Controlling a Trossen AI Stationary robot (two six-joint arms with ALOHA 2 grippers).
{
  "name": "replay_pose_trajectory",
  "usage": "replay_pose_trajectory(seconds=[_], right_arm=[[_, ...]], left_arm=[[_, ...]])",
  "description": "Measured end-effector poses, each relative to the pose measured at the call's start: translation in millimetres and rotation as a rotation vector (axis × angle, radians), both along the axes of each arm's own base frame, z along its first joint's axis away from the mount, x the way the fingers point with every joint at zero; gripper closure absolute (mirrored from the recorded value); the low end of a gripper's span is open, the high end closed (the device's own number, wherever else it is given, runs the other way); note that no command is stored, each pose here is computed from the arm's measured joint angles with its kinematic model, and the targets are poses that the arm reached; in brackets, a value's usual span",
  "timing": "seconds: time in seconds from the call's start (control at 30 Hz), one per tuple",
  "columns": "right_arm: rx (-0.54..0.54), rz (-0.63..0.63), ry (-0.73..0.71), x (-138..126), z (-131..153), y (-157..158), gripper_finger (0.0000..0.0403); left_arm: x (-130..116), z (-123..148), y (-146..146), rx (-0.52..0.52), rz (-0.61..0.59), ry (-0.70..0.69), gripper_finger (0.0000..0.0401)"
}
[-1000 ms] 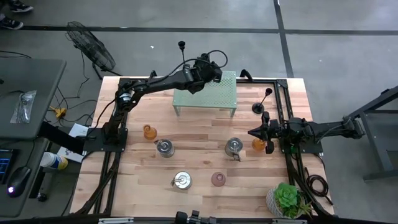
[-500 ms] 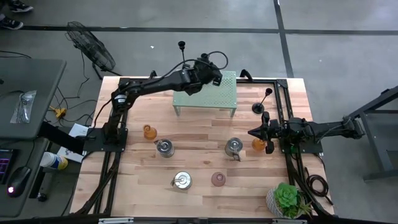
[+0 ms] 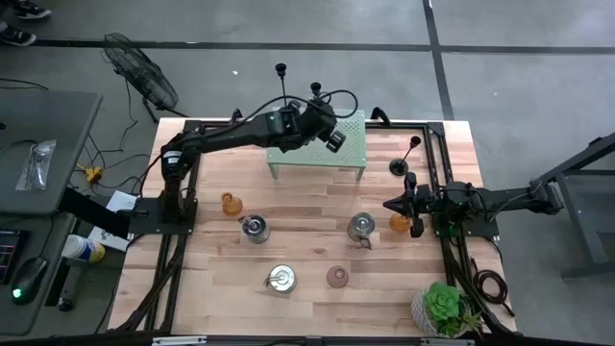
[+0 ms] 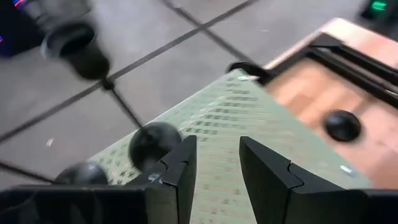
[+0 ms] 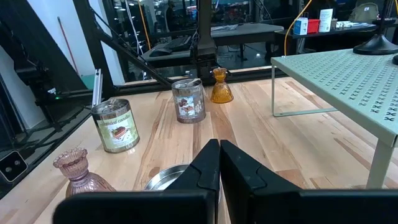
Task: Pick & Place candle stick holders
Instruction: Put the black candle holder on the shelf
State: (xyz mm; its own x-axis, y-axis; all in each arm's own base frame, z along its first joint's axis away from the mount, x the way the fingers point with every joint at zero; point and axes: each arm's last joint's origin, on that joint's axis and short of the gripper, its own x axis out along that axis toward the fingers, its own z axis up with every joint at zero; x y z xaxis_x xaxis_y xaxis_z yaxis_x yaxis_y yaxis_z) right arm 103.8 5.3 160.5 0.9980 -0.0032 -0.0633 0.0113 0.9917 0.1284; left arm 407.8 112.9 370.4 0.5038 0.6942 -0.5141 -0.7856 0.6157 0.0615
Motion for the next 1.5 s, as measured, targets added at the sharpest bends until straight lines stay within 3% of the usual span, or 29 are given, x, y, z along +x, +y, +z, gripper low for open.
replay_pose_trajectory(seconds=[0.23,0.6,0.83,0.93,1.2,1.5], right_arm=[[0.0,0.0,0.0,0.0,0.0,0.0,0.0399],[0.0,0.0,0.0,0.0,0.0,0.0,0.0399],[0.0,0.0,0.0,0.0,0.0,0.0,0.0399],[0.016,0.002,0.0,0.0,0.0,0.1,0.0399],[0.282,0.002,0.002,0.0,0.0,0.6,0.0399],[0.331,0.005,-0.016,0.4,1.9,0.7,0.0399]], left_arm=[[-13.2,20.8,-13.2,-0.014,-0.254,0.036,0.0283],[-36.3,20.8,-22.1,-0.057,-0.395,0.052,0.0283],[-61.6,6.8,-30.7,-0.057,-0.478,-0.092,0.0283],[-79.6,-1.3,-35.2,-0.05,-0.486,-0.176,0.0283],[-141.5,-21.6,-47.2,-0.05,-0.402,-0.345,0.0283],[-199.0,-23.2,-59.3,-0.04,-0.36,-0.452,0.0283]])
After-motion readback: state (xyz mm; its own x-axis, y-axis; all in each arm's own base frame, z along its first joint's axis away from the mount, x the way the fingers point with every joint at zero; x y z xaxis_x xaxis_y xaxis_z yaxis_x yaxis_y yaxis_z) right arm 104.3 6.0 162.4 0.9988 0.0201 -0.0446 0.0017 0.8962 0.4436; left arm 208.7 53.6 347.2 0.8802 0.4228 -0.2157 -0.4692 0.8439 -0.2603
